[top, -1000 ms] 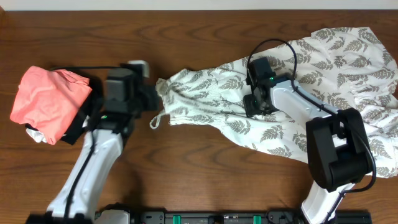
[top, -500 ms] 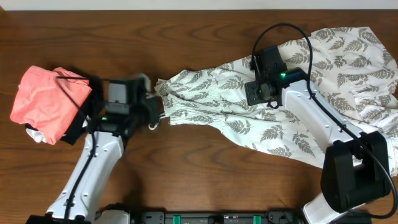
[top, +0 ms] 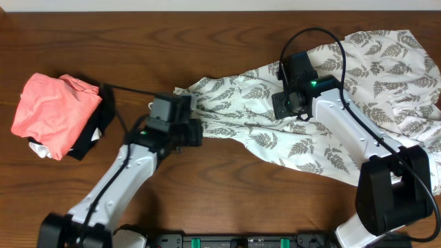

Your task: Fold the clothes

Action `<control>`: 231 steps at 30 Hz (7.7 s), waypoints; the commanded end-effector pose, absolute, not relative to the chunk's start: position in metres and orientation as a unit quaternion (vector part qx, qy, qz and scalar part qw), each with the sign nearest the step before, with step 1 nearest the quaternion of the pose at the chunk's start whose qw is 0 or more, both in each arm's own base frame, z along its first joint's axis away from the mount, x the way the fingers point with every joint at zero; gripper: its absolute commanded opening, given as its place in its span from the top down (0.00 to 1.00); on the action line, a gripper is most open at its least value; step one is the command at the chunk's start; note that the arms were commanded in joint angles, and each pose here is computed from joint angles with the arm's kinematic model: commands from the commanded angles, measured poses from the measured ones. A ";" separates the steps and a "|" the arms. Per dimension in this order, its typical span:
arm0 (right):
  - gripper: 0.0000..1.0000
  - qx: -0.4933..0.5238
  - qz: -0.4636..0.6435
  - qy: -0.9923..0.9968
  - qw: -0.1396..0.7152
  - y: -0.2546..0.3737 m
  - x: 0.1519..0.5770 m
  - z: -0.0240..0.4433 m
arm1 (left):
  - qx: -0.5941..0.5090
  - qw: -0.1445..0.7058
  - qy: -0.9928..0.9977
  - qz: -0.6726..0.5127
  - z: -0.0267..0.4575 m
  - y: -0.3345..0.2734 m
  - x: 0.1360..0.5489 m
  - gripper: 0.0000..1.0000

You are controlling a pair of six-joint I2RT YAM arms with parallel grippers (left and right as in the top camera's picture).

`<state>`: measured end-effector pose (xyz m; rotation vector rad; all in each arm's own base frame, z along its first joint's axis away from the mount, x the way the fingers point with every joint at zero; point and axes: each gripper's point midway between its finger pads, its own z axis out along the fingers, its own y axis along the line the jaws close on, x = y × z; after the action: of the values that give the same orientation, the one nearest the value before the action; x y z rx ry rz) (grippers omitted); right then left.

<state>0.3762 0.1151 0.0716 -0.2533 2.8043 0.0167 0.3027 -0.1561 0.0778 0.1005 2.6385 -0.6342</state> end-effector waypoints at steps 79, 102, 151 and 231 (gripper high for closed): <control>0.73 0.102 0.025 0.978 0.178 -0.039 0.376 0.112 | -0.342 0.021 0.930 -0.133 -0.028 0.054 0.262 0.94; 0.96 0.124 0.024 0.984 0.122 -0.077 0.416 -0.036 | -0.342 0.020 0.930 -0.134 -0.028 0.053 0.262 0.94; 0.01 0.232 0.011 0.949 0.213 -0.146 0.384 0.095 | -0.191 0.217 0.951 -0.107 0.078 0.042 0.297 0.77; 0.21 0.232 0.088 0.968 0.032 -0.088 0.304 0.053 | -0.131 0.124 0.984 0.000 -0.019 0.022 0.311 0.94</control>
<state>0.3116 -0.0882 0.0682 0.6996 2.9542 0.2903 0.3286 0.0124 -0.0035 -0.3387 2.7970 -0.0659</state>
